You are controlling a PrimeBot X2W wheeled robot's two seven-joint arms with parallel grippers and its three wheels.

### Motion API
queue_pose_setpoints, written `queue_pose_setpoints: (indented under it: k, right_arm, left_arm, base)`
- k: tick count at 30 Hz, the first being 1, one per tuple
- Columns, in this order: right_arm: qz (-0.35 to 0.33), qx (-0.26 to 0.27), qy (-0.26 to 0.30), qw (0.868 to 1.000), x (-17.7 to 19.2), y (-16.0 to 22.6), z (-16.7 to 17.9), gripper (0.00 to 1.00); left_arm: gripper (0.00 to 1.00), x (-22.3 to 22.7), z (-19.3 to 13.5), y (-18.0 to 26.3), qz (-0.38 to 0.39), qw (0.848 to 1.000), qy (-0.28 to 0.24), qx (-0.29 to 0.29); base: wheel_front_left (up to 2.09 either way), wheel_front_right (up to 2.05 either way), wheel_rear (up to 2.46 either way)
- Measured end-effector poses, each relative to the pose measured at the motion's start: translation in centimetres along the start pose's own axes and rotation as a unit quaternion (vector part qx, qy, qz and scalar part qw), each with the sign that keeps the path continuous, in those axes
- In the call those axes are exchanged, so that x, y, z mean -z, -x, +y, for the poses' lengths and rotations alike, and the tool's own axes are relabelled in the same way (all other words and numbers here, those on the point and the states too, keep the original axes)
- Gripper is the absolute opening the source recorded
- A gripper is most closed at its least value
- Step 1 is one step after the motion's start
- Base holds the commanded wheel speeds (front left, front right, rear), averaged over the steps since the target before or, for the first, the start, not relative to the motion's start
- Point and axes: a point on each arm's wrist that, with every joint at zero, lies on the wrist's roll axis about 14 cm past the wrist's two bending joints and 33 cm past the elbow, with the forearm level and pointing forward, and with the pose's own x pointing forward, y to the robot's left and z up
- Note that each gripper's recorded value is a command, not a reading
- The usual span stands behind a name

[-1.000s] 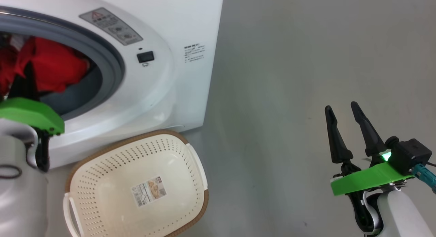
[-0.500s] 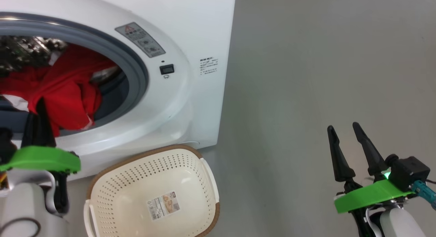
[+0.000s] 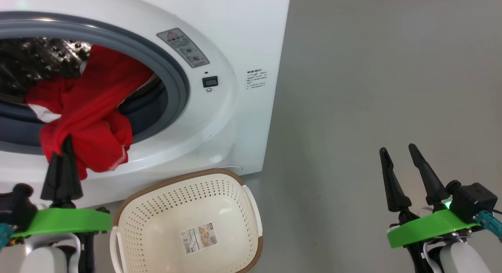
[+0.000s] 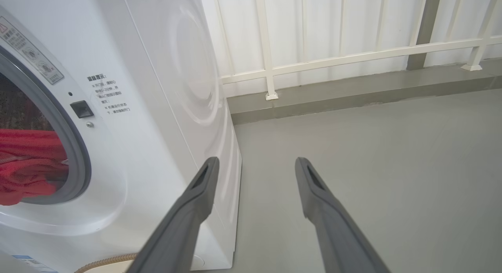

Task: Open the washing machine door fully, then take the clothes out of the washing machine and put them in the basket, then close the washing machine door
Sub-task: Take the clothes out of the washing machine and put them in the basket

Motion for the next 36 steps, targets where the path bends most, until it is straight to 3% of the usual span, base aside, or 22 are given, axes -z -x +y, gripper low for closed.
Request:
queue_pose_setpoints:
  k: [9,19,26,36]
  right_arm:
    - [0.006,-0.006,-0.003,1.000,0.4,0.0,0.5,1.00]
    - [0.008,-0.002,-0.003,1.000,0.6,0.1,0.3,1.00]
    - [0.010,0.002,-0.003,1.000,0.8,0.1,0.0,1.00]
    - [0.016,0.008,-0.004,1.000,1.2,0.2,-0.3,1.00]
  left_arm:
    - [0.00,-5.3,-0.3,0.1,-0.082,0.996,0.020,0.007]
    - [0.00,-10.5,-2.8,0.5,-0.167,0.985,0.004,0.041]
    - [0.00,-7.7,-2.9,0.6,-0.125,0.991,0.011,0.038]
    - [0.00,2.6,-2.7,1.9,0.032,0.998,0.035,0.028]
  base:
    - [0.00,0.00,0.00]
    - [0.00,0.00,0.00]
    - [0.00,0.00,0.00]
    - [0.00,0.00,0.00]
